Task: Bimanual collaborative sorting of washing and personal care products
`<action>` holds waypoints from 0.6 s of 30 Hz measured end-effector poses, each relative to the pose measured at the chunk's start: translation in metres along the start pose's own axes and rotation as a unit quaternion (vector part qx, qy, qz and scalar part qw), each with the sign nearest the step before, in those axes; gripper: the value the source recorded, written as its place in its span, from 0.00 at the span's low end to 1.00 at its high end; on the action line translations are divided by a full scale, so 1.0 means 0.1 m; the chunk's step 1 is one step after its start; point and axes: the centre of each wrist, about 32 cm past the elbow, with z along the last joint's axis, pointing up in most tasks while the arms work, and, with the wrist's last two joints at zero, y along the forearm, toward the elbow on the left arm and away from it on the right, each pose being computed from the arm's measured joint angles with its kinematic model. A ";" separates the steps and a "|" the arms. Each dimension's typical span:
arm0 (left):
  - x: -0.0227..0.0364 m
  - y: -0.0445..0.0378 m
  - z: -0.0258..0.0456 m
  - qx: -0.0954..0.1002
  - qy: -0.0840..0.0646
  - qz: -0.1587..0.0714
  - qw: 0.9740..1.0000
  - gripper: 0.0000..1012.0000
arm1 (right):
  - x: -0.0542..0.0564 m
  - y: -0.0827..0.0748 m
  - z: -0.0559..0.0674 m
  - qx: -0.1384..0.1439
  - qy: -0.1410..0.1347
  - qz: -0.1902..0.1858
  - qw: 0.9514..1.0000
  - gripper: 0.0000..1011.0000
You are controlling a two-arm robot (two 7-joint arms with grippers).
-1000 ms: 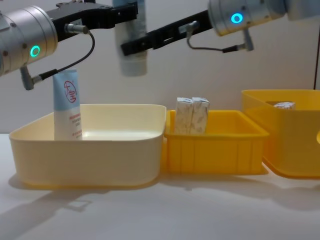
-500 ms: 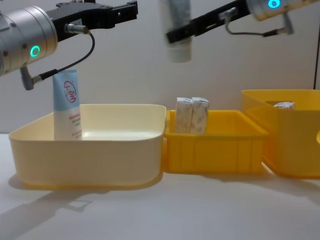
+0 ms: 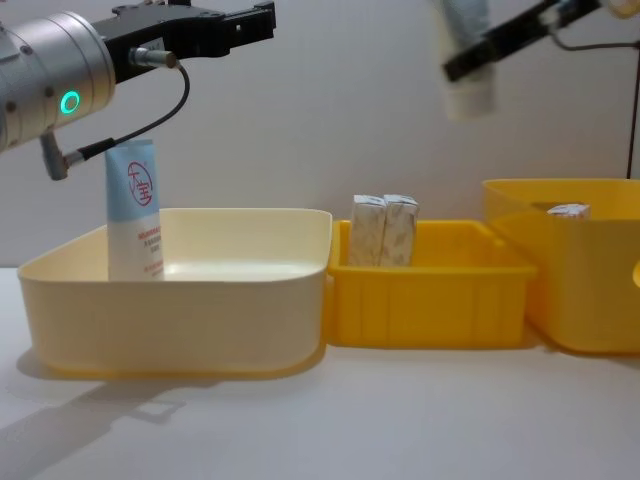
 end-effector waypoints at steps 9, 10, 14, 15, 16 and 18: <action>0.000 0.000 0.000 0.000 0.000 0.000 1.000 0.99 | 0.32 -0.23 -0.06 -0.069 0.031 -0.038 0.996 0.54; 0.000 0.000 0.000 0.000 0.000 0.000 1.000 0.99 | 0.37 -0.27 -0.07 -0.080 0.037 -0.041 0.995 0.54; 0.000 0.000 0.000 0.000 0.000 0.000 1.000 0.99 | 0.47 -0.33 -0.09 -0.103 0.051 -0.046 0.992 0.54; 0.000 0.000 0.000 0.000 0.000 0.000 1.000 0.99 | 0.52 -0.35 -0.11 -0.115 0.058 -0.048 0.991 0.54; 0.000 0.000 0.000 0.000 0.000 0.000 1.000 0.99 | 0.56 -0.37 -0.11 -0.125 0.064 -0.047 0.989 0.54; 0.000 0.000 0.000 0.000 0.000 0.000 1.000 0.99 | 0.58 -0.38 -0.12 -0.130 0.067 -0.047 0.988 0.54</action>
